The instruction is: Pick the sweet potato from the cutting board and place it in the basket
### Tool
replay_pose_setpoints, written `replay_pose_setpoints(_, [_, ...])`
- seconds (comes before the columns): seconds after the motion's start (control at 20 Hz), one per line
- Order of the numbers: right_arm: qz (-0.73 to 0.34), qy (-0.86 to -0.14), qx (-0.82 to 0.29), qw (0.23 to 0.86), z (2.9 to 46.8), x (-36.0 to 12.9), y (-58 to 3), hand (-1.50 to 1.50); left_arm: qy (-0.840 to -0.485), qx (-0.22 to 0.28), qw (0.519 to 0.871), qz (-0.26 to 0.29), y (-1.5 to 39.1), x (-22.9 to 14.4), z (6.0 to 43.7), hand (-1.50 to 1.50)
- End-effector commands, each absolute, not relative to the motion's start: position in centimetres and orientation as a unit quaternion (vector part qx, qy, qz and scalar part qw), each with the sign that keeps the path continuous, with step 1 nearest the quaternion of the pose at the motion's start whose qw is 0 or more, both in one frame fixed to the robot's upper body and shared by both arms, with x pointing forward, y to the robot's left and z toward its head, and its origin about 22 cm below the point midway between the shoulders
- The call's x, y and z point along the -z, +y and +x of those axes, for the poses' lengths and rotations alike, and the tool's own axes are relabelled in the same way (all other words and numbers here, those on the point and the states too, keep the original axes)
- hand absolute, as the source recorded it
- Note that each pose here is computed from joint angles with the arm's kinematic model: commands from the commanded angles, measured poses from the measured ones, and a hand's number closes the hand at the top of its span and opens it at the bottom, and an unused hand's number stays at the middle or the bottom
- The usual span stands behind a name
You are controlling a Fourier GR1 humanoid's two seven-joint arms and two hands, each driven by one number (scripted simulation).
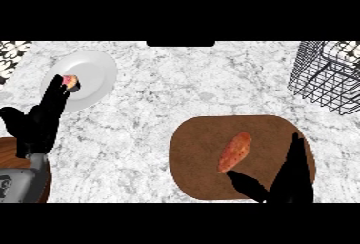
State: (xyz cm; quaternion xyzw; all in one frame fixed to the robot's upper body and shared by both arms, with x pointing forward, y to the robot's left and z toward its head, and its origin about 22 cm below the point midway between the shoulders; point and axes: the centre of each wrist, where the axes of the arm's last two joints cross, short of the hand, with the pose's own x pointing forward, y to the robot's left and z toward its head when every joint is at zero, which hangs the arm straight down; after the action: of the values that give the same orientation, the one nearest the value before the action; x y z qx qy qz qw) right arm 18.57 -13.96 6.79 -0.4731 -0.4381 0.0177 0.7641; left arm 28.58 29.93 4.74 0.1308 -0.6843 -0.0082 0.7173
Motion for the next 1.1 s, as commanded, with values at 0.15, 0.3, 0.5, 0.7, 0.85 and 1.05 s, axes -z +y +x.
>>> replay_pose_setpoints(0.15, [-0.453, -0.39, 0.058, 0.8, 19.4, -8.0, -12.9, -1.5, -0.683, 0.015, 0.719, 0.13, 29.3, -4.7, 28.5, 0.0])
replay_pose_setpoints(0.3, [-0.455, -0.385, 0.055, 0.801, 18.6, -7.2, -12.5, -1.5, -0.685, 0.018, 0.716, 0.132, 28.6, -5.0, 29.2, 0.0])
replay_pose_setpoints(0.5, [-0.455, -0.375, 0.067, 0.805, 20.0, -5.3, -12.4, -1.5, -0.685, 0.016, 0.718, 0.12, 29.6, -6.0, 28.7, 0.0])
replay_pose_setpoints(0.7, [-0.463, -0.36, 0.052, 0.809, 19.9, -4.8, -13.3, -1.5, -0.682, 0.013, 0.72, 0.128, 29.1, -4.2, 28.5, 0.0])
replay_pose_setpoints(0.85, [-0.469, -0.351, 0.047, 0.809, 19.9, -5.6, -13.1, -1.5, -0.69, 0.014, 0.713, 0.128, 29.4, -4.6, 29.0, 0.0])
replay_pose_setpoints(1.05, [-0.464, -0.338, 0.043, 0.818, 19.9, -3.6, -12.8, -1.5, -0.682, 0.012, 0.72, 0.13, 29.5, -4.3, 29.2, 0.0])
